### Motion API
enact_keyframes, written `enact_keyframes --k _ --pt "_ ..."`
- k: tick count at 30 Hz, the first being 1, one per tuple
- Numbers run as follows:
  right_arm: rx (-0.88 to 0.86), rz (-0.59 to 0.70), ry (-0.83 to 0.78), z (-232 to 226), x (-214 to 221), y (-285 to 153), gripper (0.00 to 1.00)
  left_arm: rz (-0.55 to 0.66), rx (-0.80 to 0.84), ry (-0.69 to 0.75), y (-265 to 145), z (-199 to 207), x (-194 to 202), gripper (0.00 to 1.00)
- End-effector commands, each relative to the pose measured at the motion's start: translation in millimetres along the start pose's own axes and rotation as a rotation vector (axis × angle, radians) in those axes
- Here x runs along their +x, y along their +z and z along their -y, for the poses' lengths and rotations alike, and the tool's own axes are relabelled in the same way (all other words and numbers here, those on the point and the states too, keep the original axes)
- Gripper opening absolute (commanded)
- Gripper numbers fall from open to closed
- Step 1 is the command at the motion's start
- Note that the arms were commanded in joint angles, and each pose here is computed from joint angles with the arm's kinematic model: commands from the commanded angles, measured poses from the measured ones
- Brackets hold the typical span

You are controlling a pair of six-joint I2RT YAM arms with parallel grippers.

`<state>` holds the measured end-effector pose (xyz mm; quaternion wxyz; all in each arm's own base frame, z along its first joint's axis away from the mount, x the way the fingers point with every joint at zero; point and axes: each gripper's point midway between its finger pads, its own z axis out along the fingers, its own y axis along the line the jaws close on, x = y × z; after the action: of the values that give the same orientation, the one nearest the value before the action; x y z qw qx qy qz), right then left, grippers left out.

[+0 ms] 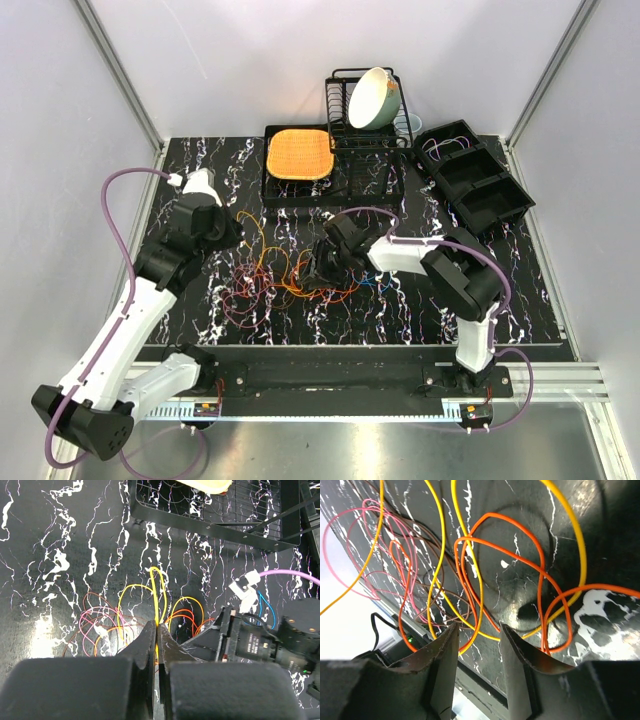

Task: Untangle the cables

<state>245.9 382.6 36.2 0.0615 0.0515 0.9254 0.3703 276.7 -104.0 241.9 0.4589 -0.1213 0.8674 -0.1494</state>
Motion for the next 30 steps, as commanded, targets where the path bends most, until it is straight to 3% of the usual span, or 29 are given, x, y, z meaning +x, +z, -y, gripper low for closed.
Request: enact_keyframes --k 1,9,13,17,19,25,30 --pt "-0.044 -0.018 0.016 -13.7 4.6 9.8 0.44 0.043 0.025 -0.005 -5.8 3.1 -9.2 0.0" --pt "-0.06 -0.02 0.012 -17.7 6.9 17.8 0.42 0.041 0.023 -0.002 -7.4 1.4 -6.8 0.0" --pt "-0.062 -0.017 0.009 -18.6 6.4 17.0 0.34 0.042 0.024 -0.003 -7.6 1.1 -6.5 0.0" --pt "-0.076 -0.008 0.002 -25.3 4.0 13.4 0.01 0.036 0.017 -0.002 -6.0 -0.7 -4.4 0.0" --pt "-0.079 0.008 -0.005 -28.5 1.1 9.4 0.0 0.033 0.019 -0.001 -6.1 -0.3 -3.7 0.0" --pt "-0.011 0.155 -0.141 -52.6 -38.9 -40.5 0.0 0.025 0.077 -0.004 -13.6 11.5 -7.1 0.0" --pt "-0.018 0.353 -0.412 -134.9 -83.6 -137.4 0.0 0.005 0.244 0.007 -25.6 44.1 -11.4 0.0"
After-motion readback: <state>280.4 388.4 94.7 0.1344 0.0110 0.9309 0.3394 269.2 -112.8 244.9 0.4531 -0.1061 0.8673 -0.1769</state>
